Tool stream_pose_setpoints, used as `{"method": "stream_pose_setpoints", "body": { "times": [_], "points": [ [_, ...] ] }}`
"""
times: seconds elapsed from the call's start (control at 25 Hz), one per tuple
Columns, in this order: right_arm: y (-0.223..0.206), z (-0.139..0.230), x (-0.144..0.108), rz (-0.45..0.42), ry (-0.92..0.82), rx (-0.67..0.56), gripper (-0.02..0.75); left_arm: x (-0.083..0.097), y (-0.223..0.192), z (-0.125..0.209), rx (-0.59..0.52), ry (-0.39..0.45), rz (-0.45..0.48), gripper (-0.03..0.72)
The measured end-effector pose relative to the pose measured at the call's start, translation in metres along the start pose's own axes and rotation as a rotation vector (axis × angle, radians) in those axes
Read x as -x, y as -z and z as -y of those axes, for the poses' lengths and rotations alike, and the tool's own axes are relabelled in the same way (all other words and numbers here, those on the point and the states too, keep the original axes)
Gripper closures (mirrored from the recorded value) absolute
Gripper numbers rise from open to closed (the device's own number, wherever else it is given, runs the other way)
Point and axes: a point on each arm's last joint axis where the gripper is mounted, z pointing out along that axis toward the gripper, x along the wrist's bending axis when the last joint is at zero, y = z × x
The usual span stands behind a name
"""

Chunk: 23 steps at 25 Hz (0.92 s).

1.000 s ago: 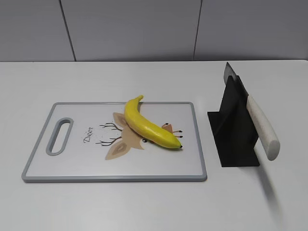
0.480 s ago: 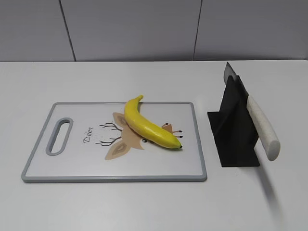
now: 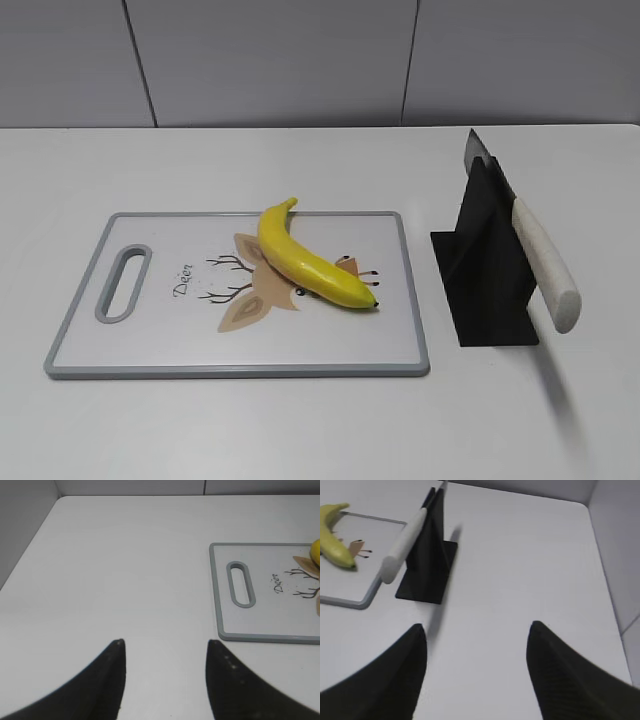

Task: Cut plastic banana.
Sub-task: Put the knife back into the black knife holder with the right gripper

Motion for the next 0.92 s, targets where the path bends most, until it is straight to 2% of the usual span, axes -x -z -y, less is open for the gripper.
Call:
{"method": "stream_pose_setpoints", "body": {
  "times": [0.12,0.28,0.92],
  "points": [
    [-0.0003,-0.0002,-0.0005,0.083,-0.037,-0.002,0.251,0.0,0.0,0.0,0.0,0.0,0.0,0.186],
    [-0.0006,-0.0003,-0.0008,0.14,-0.064,-0.004,0.267,0.0,0.0,0.0,0.0,0.0,0.0,0.186],
    [-0.0006,-0.0004,-0.0008,0.146,-0.067,-0.003,0.269,0.0,0.0,0.0,0.0,0.0,0.0,0.186]
  ]
}}
